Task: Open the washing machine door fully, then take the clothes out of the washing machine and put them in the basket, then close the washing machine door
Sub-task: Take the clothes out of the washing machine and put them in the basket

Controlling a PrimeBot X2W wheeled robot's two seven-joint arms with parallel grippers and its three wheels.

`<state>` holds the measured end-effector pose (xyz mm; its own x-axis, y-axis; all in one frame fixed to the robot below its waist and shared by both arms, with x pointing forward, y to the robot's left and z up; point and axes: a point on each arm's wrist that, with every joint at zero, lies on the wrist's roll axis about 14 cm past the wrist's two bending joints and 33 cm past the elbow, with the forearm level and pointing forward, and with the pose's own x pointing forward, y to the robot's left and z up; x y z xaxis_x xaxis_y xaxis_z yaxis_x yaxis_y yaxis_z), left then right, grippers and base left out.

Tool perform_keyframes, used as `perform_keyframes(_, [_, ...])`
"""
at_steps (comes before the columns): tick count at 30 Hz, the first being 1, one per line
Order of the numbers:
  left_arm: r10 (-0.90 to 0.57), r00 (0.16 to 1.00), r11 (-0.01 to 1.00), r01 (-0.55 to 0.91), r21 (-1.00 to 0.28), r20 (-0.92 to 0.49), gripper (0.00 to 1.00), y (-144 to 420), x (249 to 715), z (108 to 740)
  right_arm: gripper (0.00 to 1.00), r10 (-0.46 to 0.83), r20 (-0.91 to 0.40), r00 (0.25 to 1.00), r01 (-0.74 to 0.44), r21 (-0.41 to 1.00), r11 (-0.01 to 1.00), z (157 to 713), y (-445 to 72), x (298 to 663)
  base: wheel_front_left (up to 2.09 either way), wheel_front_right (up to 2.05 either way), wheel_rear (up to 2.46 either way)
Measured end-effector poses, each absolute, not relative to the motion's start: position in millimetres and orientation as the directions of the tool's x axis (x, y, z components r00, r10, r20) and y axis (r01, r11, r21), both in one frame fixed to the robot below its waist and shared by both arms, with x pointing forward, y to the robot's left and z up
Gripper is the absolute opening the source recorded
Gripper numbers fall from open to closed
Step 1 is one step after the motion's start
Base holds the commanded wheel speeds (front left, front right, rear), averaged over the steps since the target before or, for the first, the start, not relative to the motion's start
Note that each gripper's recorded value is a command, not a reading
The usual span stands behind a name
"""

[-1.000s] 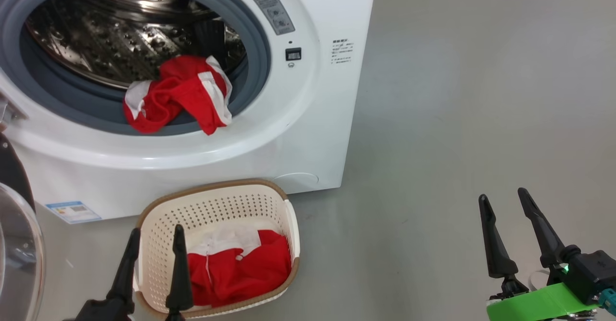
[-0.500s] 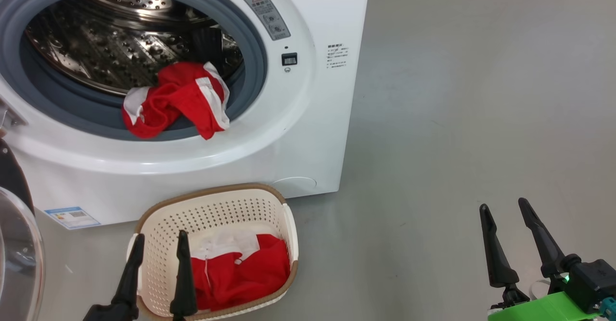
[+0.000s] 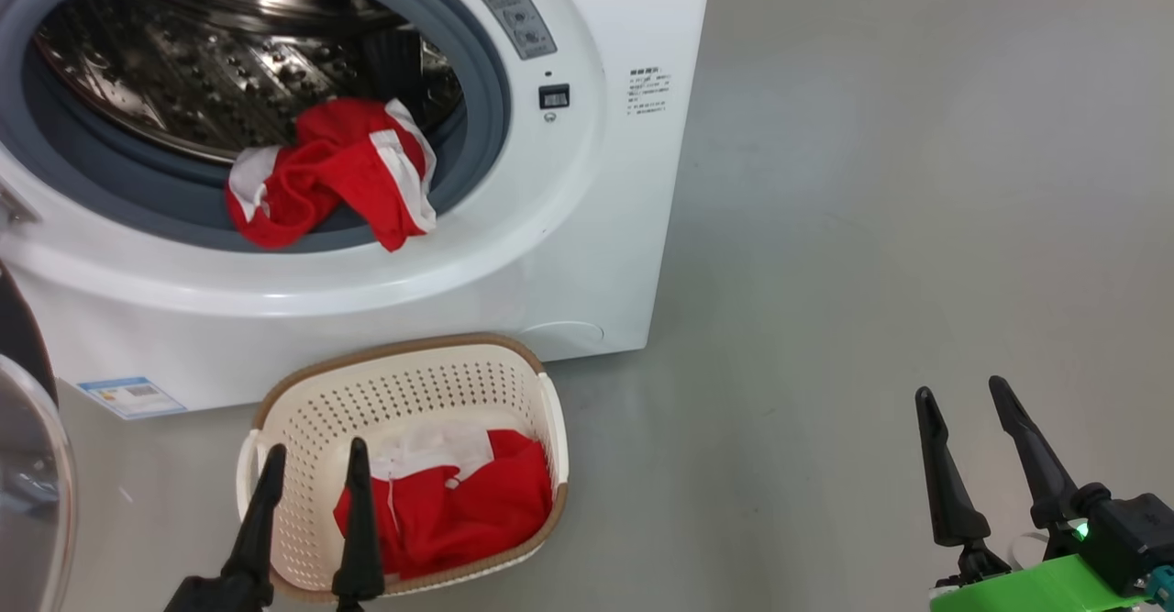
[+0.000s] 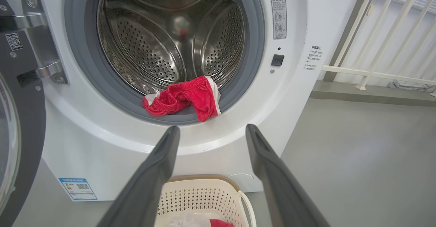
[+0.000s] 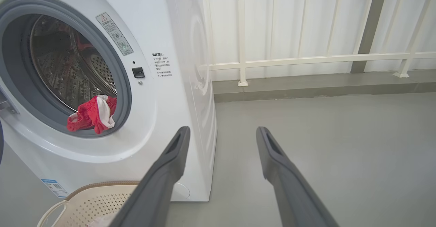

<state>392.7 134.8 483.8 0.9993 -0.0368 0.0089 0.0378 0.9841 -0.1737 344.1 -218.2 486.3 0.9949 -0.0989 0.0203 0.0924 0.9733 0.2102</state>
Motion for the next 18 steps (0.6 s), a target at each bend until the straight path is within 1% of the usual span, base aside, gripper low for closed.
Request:
perform_keyframes(3, [-0.041,0.999,0.982,0.04,-0.185,-0.001,1.0,132,397,480,1.0,-0.099,0.007,0.995,0.095,0.21,0.973,482,-218,346,0.0,0.0,0.0])
perform_keyframes(9, [-0.055,0.998,0.975,0.059,-0.216,0.025,1.0,125,420,485,1.0,-0.103,-0.01,0.995,0.103,0.208,0.973,476,-220,353,0.0,0.0,0.0])
perform_keyframes(13, [-0.089,0.995,0.971,0.096,-0.221,0.039,1.0,117,438,484,1.0,-0.11,-0.041,0.993,0.117,0.217,0.969,466,-221,356,0.0,0.0,0.0])
perform_keyframes(18, [-0.115,0.992,0.967,0.125,-0.222,0.057,1.0,108,464,484,1.0,-0.109,-0.044,0.993,0.116,0.219,0.969,462,-221,370,0.0,0.0,0.0])
